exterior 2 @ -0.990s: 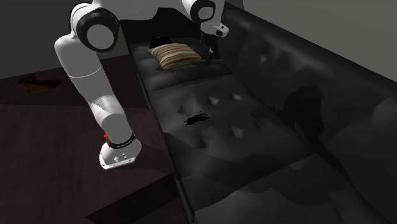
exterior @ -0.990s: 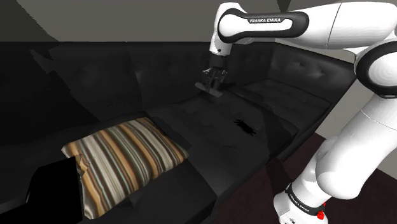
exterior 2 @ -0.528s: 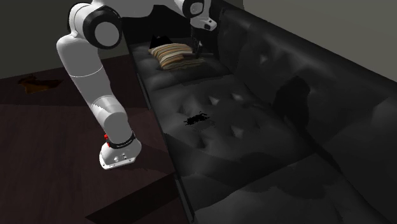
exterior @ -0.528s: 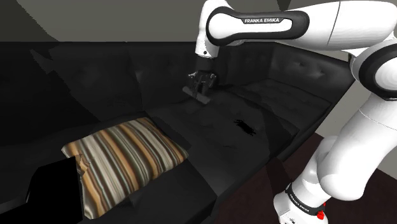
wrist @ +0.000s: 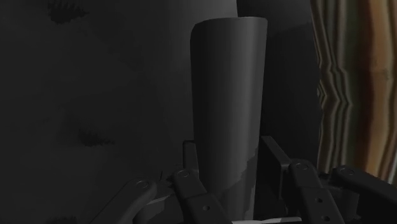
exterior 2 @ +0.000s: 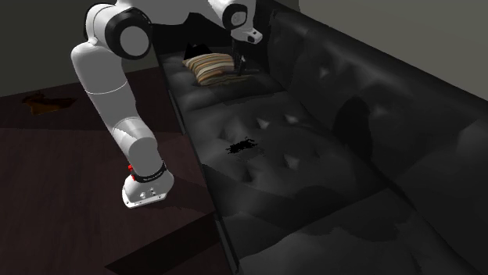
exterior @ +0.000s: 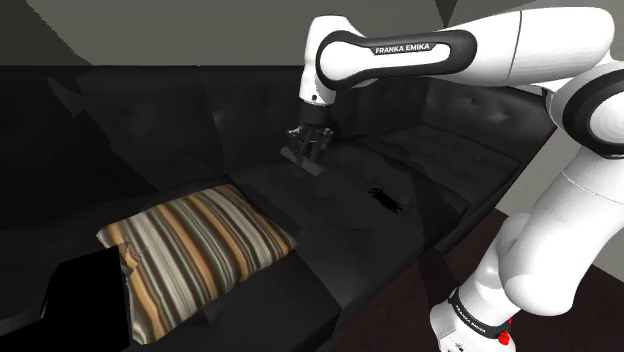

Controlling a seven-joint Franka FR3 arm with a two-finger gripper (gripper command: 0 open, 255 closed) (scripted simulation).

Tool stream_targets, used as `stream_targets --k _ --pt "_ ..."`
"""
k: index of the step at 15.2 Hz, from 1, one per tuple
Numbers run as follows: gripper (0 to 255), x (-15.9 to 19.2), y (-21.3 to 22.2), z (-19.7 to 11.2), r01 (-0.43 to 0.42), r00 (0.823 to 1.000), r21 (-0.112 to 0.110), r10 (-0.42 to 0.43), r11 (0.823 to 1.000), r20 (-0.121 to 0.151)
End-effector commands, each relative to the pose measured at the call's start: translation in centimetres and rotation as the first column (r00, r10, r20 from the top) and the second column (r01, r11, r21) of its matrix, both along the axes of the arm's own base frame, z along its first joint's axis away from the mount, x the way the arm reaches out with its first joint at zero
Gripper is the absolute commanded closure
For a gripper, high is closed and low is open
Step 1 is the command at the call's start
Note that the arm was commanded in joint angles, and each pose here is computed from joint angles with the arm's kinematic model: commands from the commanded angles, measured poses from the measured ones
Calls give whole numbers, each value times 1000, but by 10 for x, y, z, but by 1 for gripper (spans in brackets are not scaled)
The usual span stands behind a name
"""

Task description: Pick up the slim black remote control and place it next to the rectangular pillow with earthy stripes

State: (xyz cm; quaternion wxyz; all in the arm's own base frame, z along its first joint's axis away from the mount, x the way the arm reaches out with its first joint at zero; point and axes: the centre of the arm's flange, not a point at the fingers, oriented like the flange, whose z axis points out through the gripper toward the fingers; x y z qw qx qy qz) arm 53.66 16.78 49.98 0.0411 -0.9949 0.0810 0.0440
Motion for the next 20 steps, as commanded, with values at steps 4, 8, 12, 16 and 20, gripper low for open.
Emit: stream_targets --k 4,8,12,16,20 --pt "255 1 0 -27 0 1000 0 0 1000 1" --pt "255 1 0 -49 0 1000 0 0 1000 1" --pt "255 1 0 -70 0 1000 0 0 1000 1" --pt "255 1 0 -91 0 1000 0 0 1000 1" --pt "255 1 0 -112 0 1000 0 0 1000 1"
